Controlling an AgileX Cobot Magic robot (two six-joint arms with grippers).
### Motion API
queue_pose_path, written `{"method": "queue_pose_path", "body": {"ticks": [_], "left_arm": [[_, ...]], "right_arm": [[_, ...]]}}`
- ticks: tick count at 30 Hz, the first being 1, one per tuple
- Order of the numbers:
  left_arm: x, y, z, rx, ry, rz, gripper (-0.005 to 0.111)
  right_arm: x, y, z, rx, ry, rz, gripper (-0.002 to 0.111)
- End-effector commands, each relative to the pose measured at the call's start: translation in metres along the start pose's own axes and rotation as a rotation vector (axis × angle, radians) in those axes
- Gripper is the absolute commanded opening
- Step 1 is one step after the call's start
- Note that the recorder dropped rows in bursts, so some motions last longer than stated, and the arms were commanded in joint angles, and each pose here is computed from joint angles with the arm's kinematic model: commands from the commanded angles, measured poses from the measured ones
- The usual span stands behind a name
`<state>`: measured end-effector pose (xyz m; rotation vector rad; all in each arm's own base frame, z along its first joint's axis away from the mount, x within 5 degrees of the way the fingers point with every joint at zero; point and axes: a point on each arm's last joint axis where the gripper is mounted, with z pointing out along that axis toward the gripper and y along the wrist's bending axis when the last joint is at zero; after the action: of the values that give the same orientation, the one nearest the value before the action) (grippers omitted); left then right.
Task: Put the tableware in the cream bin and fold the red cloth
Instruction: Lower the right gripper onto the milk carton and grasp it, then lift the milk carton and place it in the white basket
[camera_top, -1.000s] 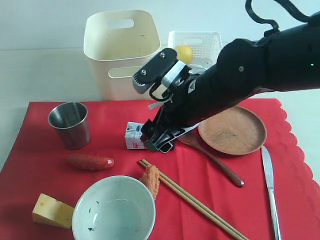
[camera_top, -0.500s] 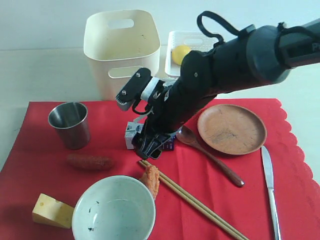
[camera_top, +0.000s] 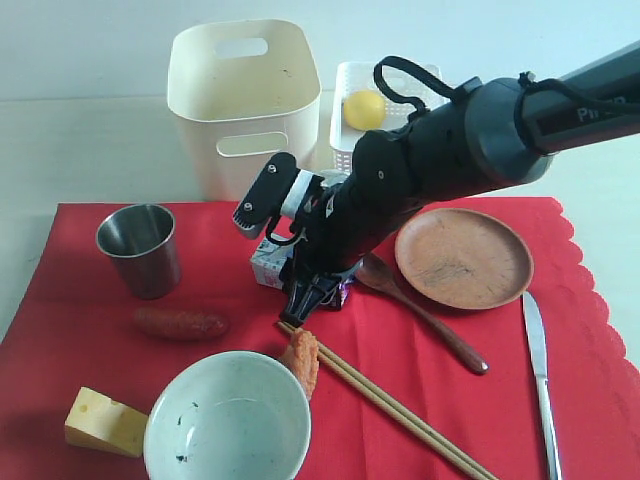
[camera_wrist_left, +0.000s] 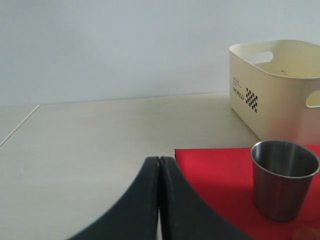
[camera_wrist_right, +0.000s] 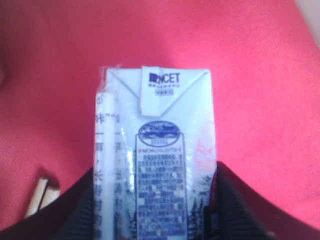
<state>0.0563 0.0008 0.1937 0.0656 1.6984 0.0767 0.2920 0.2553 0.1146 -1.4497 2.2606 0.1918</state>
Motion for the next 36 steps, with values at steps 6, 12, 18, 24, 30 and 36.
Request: {"method": "queue_pose_path", "body": {"ticks": [6,12,18,24,30,36], "left_arm": [[-0.001,0.0,-0.001,-0.003,-0.014,-0.002,0.0],[-0.001,0.0,-0.001,-0.003,-0.014,-0.002,0.0],[-0.001,0.0,-0.001,-0.003,-0.014,-0.002,0.0],[-0.001,0.0,-0.001,-0.003,-0.014,-0.002,0.0],[-0.001,0.0,-0.001,-0.003,-0.014,-0.002,0.0],[-0.001,0.0,-0.001,-0.003,-0.014,-0.002,0.0]], "right_arm": [[-0.004,-0.001,-0.002,0.016,-0.022,-0.018,0.0],[-0.013,-0.003,-0.019,0.032,-0.069,-0.007,0.0],[-0.033,-0.011,-0.063,0.112,-0.225,0.04,0.0],[-0.048,-0.031,-0.113,0.245,-0.44,0.114,0.0],[-0.033,-0.083,-0.13,0.404,-0.575,0.316,0.0],[-0.007,-0.131,-0.119,0.537,-0.655,0.492,0.0]]}}
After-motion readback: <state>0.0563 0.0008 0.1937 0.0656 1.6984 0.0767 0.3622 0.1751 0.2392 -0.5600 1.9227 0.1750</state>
